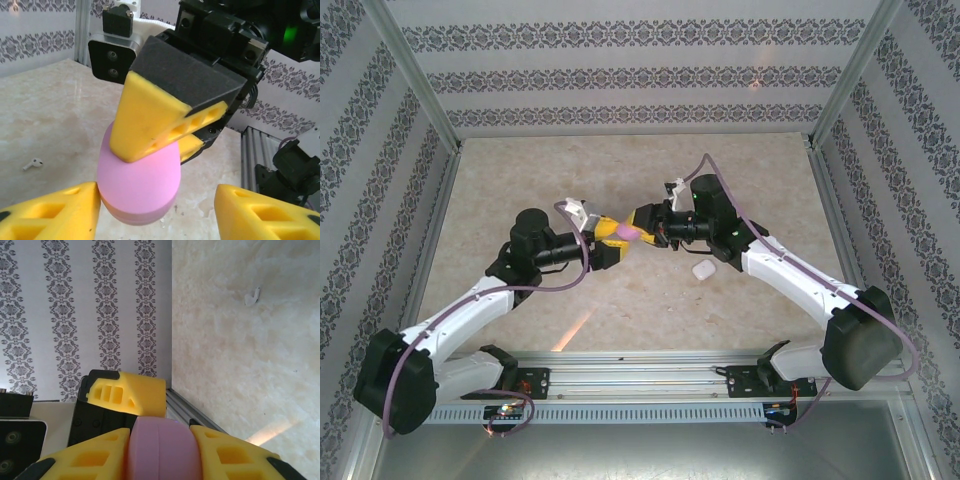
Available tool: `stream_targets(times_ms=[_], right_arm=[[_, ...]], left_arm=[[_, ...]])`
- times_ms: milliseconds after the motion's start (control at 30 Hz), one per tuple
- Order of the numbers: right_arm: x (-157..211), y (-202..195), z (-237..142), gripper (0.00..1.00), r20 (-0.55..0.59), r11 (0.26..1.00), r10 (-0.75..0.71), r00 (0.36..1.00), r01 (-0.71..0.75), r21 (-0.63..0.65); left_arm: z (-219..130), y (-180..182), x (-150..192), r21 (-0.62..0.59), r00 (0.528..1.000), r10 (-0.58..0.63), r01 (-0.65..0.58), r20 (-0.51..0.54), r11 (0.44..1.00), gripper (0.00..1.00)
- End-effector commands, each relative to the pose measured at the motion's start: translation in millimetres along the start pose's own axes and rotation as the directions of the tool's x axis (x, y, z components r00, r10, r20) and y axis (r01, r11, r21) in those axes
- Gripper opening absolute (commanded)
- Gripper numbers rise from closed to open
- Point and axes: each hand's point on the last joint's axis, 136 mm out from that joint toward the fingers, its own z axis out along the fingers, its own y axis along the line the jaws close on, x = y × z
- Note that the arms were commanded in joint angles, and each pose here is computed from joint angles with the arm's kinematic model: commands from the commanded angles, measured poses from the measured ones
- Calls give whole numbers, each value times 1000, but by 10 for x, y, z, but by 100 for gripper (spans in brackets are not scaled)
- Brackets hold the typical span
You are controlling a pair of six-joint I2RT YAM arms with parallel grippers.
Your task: Insert the wireless bluetooth earbuds into the charging case
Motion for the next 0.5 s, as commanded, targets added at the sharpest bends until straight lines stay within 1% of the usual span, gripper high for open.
stream_targets(times_ms=[0, 133, 233, 300, 367, 467], right_arm=[[-101, -7, -12, 21, 38, 1000, -9, 999, 9, -8], [-184, -115, 24, 22, 60, 998, -27, 998, 24, 49], [-282, -275, 95, 22, 74, 991, -48, 996, 38, 130], [-353, -364, 163, 22, 76, 984, -67, 995, 53, 171], [-433, -456, 266, 22, 66, 976, -85, 994, 69, 208], [-552, -606, 501, 22, 33, 964, -95, 995, 84, 253]], left_arm=[[-92, -59, -75, -32, 997, 72, -72, 4, 997, 65], [-258, 79, -84, -178, 995, 93, -98, -37, 979, 67], [-465, 275, -120, -351, 995, 61, -83, -74, 933, 68], [-580, 370, -82, -428, 992, 34, -81, -118, 900, 66], [-664, 433, -14, -472, 986, 8, -86, -165, 878, 66], [-750, 493, 76, -517, 981, -19, -85, -193, 852, 66]])
